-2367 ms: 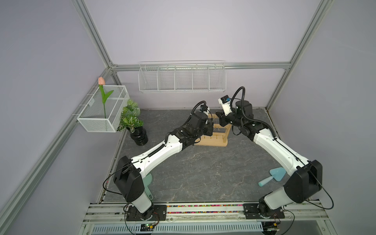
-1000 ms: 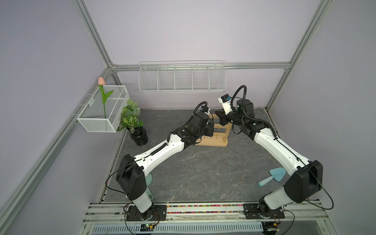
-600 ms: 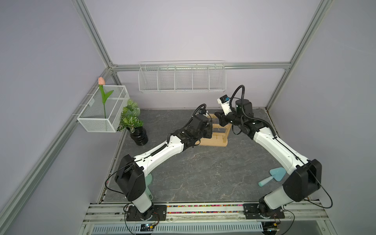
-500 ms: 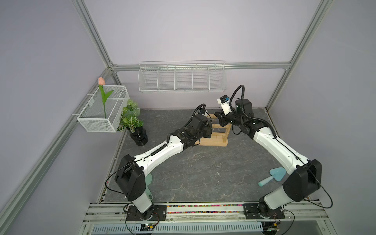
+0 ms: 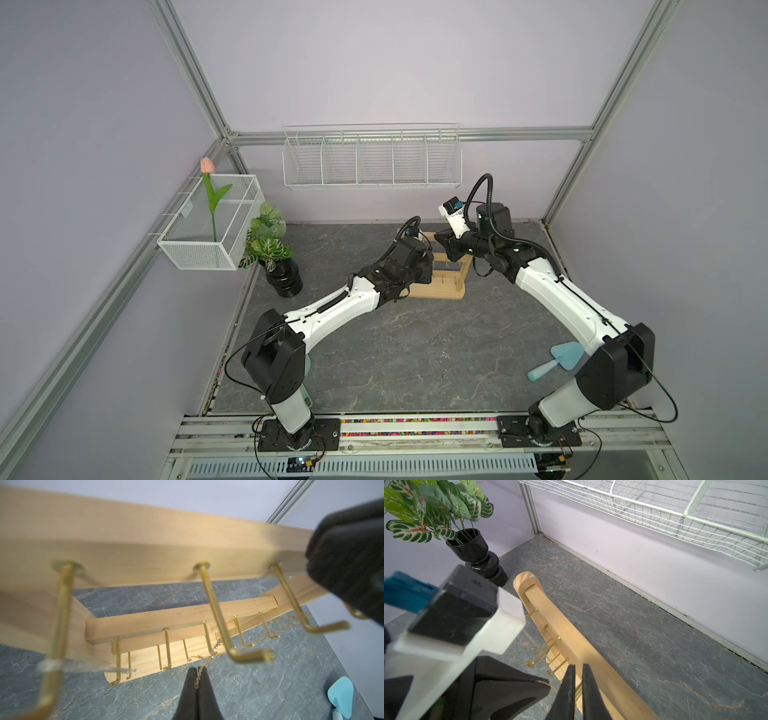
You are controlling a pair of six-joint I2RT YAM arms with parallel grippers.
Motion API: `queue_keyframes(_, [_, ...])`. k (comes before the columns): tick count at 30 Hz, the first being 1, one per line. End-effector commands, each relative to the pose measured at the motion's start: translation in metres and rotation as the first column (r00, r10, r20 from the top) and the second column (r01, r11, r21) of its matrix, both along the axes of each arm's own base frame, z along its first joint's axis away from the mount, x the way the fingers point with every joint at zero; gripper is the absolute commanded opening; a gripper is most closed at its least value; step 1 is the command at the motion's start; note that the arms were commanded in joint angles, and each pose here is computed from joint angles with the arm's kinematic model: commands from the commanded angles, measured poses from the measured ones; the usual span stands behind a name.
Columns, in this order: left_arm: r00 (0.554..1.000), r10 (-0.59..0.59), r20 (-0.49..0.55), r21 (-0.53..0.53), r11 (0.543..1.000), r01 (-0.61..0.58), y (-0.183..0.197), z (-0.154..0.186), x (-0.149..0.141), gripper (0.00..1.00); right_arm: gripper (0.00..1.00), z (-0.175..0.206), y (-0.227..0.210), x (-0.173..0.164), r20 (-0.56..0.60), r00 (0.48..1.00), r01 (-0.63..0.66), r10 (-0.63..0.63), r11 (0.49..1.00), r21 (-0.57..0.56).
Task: Hang the necklace on the jewelry display stand
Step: Hang the necklace on the stand.
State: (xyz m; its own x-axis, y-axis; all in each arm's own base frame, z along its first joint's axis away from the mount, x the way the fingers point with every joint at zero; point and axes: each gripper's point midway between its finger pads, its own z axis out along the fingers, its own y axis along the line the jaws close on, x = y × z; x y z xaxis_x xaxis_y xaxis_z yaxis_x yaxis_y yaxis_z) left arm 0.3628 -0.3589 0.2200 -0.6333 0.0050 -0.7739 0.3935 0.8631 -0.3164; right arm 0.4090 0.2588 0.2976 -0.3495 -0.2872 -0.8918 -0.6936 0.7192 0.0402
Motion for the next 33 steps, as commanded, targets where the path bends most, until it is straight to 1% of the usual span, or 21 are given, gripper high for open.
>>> queue_keyframes(1, [1.000, 0.016, -0.021, -0.005, 1.000, -0.016, 0.001, -0.010, 0.003, 0.00, 0.14, 0.013, 0.001, -0.004, 0.033, 0.999, -0.014, 0.014, 1.000, -0.003])
queue_keyframes(4, [0.999, 0.018, -0.033, -0.004, 1.000, -0.018, 0.000, -0.015, 0.003, 0.00, 0.18, 0.021, -0.001, -0.008, 0.042, 0.999, -0.008, 0.008, 1.000, 0.010])
queue_keyframes(7, [0.999, 0.022, -0.044, 0.002, 1.000, -0.022, 0.000, -0.021, 0.003, 0.00, 0.25, 0.029, -0.004, -0.013, 0.052, 0.999, -0.007, 0.006, 1.000, 0.019])
queue_keyframes(13, [0.998, 0.024, -0.062, 0.008, 1.000, -0.024, -0.001, -0.032, 0.003, 0.00, 0.35, 0.038, -0.010, -0.017, 0.067, 0.998, 0.012, -0.013, 1.000, 0.016])
queue_keyframes(20, [0.998, 0.029, -0.061, 0.002, 1.000, -0.029, 0.001, -0.031, 0.001, 0.00, 0.48, 0.050, -0.022, -0.022, 0.090, 0.994, 0.064, -0.066, 0.998, 0.026])
queue_keyframes(25, [0.998, 0.021, -0.056, -0.002, 1.000, -0.021, 0.000, -0.031, 0.002, 0.00, 0.53, 0.061, -0.040, -0.030, 0.104, 0.983, 0.145, -0.150, 0.988, 0.052])
queue_keyframes(28, [0.999, 0.017, -0.052, -0.009, 1.000, -0.017, -0.001, -0.028, 0.002, 0.00, 0.53, 0.059, -0.050, -0.039, 0.093, 0.977, 0.186, -0.191, 0.981, 0.060])
queue_keyframes(30, [0.999, 0.014, -0.049, -0.017, 1.000, -0.015, -0.001, -0.025, 0.002, 0.00, 0.51, 0.050, -0.054, -0.046, 0.059, 0.978, 0.199, -0.202, 0.979, 0.055])
queue_keyframes(33, [0.999, 0.008, -0.043, -0.027, 1.000, -0.009, -0.003, -0.022, 0.002, 0.00, 0.49, 0.026, -0.055, -0.055, -0.012, 0.979, 0.202, -0.202, 0.977, 0.067])
